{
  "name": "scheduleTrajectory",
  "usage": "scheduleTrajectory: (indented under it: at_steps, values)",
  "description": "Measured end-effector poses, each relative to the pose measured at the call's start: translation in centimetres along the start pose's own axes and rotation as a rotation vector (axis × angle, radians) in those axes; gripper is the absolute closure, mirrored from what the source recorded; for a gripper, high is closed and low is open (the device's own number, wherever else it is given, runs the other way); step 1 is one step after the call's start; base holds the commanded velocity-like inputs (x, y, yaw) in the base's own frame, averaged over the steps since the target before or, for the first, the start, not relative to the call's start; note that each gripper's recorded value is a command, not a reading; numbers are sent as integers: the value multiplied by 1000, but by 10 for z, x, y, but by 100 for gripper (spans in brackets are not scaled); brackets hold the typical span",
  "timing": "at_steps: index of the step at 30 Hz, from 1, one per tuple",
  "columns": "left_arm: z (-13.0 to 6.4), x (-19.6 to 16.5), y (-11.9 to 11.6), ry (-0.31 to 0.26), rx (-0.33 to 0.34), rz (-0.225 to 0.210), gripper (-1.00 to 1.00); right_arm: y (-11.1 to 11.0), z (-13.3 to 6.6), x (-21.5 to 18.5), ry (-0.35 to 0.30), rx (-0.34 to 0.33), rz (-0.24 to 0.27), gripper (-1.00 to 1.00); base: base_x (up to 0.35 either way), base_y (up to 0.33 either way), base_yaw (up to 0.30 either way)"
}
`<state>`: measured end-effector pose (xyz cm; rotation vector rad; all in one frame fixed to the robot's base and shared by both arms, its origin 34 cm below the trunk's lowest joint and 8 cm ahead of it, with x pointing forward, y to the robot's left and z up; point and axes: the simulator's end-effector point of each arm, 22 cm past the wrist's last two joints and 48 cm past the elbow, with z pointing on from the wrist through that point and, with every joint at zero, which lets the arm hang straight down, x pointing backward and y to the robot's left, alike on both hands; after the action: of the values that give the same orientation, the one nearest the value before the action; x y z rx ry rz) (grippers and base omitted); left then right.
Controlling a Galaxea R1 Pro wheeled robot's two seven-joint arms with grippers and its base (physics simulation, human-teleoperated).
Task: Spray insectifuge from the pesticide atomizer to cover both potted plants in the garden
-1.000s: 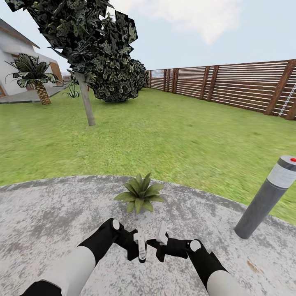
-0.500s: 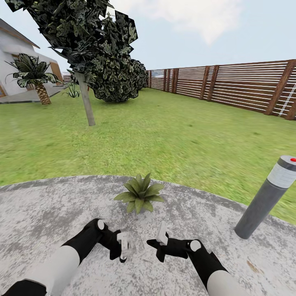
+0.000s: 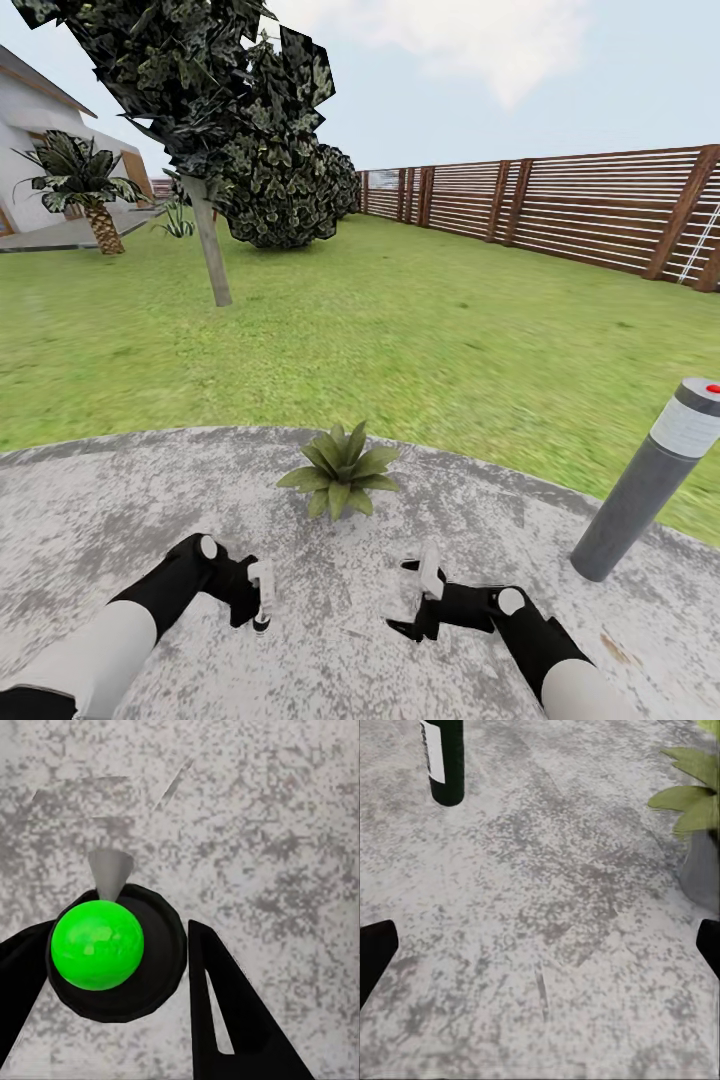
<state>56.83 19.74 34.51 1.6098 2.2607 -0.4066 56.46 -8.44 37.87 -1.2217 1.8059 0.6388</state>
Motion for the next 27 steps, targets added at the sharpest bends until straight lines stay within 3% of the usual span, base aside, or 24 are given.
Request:
scheduleTrajectory:
  at_steps: [2,3,6,7,11,13,15,18,21,23,26,27]
  values:
    - [-2,1,11,-23,-44,-44,100,-8,-17,36,54,43,46,-100,0,0,0]
    - [-3,3,17,-40,-67,-81,100,-15,-26,56,82,97,81,-100,0,0,0]
    - [-6,4,35,-106,-145,-205,100,-35,-44,107,155,312,190,-100,0,0,0]
    - [-6,6,39,-117,-164,-234,100,-41,-50,119,177,370,209,-100,0,0,0]
    - [4,7,49,-168,-250,-380,100,-68,-95,170,283,715,285,-100,0,0,0]
    - [10,-1,55,-200,-309,-450,100,-67,-116,190,313,845,348,-100,0,0,0]
    - [14,-2,67,-204,-415,-514,100,-61,-133,207,327,940,430,-100,0,0,0]
    - [18,4,74,-190,-524,-592,100,-49,-148,226,331,1012,534,-100,0,0,0]
    - [22,11,72,-173,-555,-649,100,-36,-153,236,345,1022,568,-100,0,0,0]
    - [27,24,63,-117,-532,-705,100,-33,-152,237,346,1021,571,-100,0,0,0]
    - [39,53,28,66,-433,-821,100,-31,-151,238,346,1023,580,-100,0,0,0]
    - [42,49,23,73,-416,-828,100,-30,-150,238,346,1022,582,-100,0,0,0]
